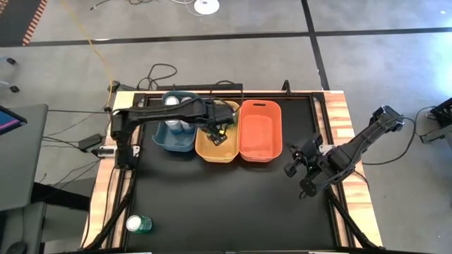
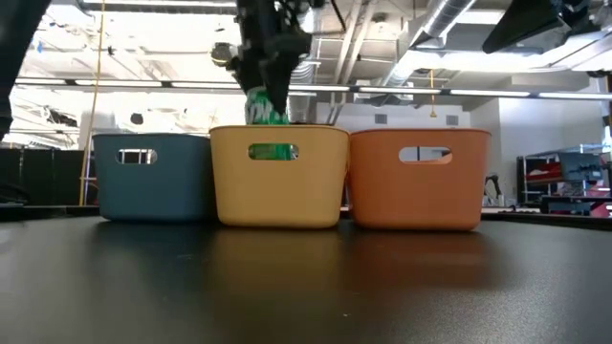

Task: Sort soda cans
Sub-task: Put the green soda can into the yellow bin

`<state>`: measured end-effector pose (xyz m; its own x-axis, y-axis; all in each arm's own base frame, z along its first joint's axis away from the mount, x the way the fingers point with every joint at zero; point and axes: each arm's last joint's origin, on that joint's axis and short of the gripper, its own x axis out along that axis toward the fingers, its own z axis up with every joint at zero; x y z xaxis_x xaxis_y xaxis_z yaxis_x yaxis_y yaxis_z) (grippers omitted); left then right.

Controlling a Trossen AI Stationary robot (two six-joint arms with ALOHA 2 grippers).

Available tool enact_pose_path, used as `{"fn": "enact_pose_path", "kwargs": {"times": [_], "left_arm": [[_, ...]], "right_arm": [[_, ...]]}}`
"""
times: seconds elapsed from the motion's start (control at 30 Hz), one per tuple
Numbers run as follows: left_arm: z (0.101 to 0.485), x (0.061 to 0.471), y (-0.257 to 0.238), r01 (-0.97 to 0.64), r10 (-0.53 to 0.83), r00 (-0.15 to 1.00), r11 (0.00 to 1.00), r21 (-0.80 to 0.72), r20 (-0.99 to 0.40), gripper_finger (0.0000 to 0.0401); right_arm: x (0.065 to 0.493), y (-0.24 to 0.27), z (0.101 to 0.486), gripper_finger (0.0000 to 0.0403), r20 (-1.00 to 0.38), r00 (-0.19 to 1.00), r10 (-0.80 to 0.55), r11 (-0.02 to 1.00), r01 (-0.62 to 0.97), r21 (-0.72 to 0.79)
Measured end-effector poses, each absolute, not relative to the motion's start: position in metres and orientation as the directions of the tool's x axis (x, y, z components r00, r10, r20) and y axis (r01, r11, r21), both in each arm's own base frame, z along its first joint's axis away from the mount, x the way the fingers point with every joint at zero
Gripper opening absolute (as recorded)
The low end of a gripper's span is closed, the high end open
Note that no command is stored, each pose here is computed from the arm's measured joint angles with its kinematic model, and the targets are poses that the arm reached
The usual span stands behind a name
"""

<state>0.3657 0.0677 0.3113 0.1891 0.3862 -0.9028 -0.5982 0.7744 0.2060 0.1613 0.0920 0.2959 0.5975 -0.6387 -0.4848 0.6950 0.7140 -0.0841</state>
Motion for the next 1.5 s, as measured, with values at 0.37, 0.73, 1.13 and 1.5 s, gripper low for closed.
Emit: {"fn": "enact_pose_path", "kwargs": {"times": [0.37, 0.73, 1.13, 1.5], "left_arm": [[0.271, 0.39, 0.086, -0.596, 0.389, 0.136, 0.767, 0.238, -0.911, 0.0303], [0.243, 0.399, 0.095, -0.572, 0.376, 0.061, 0.772, 0.276, -0.925, 0.036], [0.291, 0.379, 0.092, -0.59, 0.385, 0.093, 0.764, 0.26, -0.918, 0.0369], [0.393, 0.312, 0.042, -0.542, 0.403, 0.199, 0.805, 0.243, -0.893, 0.037]], "right_arm": [[0.159, 0.095, 0.296, 0.0013, -0.474, 0.613, -0.632, 0.724, 0.685, -0.079], [0.16, 0.095, 0.296, 0.0013, -0.473, 0.613, -0.633, 0.718, 0.693, -0.061], [0.16, 0.095, 0.296, 0.0013, -0.473, 0.613, -0.633, 0.718, 0.693, -0.061], [0.16, 0.096, 0.295, 0.0013, -0.481, 0.611, -0.629, 0.717, 0.695, -0.055]]}}
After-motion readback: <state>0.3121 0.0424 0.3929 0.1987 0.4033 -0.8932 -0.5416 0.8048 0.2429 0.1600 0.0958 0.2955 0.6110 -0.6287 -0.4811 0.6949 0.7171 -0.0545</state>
